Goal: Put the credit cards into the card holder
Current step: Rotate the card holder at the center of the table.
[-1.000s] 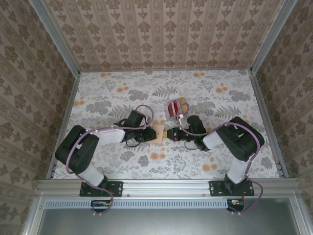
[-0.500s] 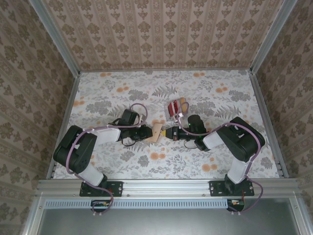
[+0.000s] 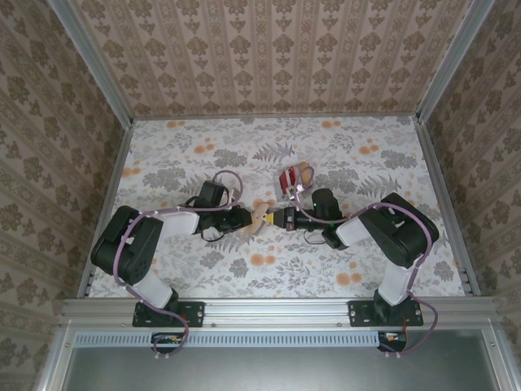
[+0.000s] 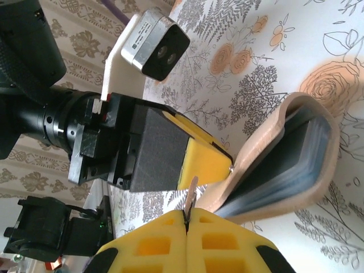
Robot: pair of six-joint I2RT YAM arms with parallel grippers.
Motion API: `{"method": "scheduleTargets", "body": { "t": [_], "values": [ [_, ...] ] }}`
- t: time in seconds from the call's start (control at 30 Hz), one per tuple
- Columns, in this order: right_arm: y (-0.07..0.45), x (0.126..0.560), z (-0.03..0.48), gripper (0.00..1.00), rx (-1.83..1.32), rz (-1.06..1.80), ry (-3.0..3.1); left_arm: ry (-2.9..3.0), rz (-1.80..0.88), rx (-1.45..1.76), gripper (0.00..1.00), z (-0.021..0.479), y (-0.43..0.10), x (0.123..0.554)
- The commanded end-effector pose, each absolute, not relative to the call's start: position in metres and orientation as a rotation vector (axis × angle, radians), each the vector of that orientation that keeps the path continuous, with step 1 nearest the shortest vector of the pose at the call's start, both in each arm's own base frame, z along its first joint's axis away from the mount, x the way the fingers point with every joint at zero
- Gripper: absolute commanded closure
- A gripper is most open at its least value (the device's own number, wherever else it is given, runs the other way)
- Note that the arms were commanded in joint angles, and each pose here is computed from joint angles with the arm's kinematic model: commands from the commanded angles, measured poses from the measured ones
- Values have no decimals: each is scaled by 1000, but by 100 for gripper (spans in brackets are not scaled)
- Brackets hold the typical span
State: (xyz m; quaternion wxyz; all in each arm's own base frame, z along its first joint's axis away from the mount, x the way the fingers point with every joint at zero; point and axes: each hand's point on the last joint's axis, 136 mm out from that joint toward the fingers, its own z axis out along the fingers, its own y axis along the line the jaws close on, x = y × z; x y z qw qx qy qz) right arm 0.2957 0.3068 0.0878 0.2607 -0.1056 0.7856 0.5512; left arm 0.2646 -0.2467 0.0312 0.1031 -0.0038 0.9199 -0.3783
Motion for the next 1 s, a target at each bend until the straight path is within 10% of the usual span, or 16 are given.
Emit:
{"method": "scheduleTargets", "body": {
  "t": [0.0, 0.97],
  "values": [
    [321, 296, 88, 100, -328, 1513, 2134, 2911, -910, -108, 77, -16, -215, 232],
    [273, 293, 67, 62, -240, 988, 2500, 2837, -862, 45, 75, 43, -250, 235]
  ]
}}
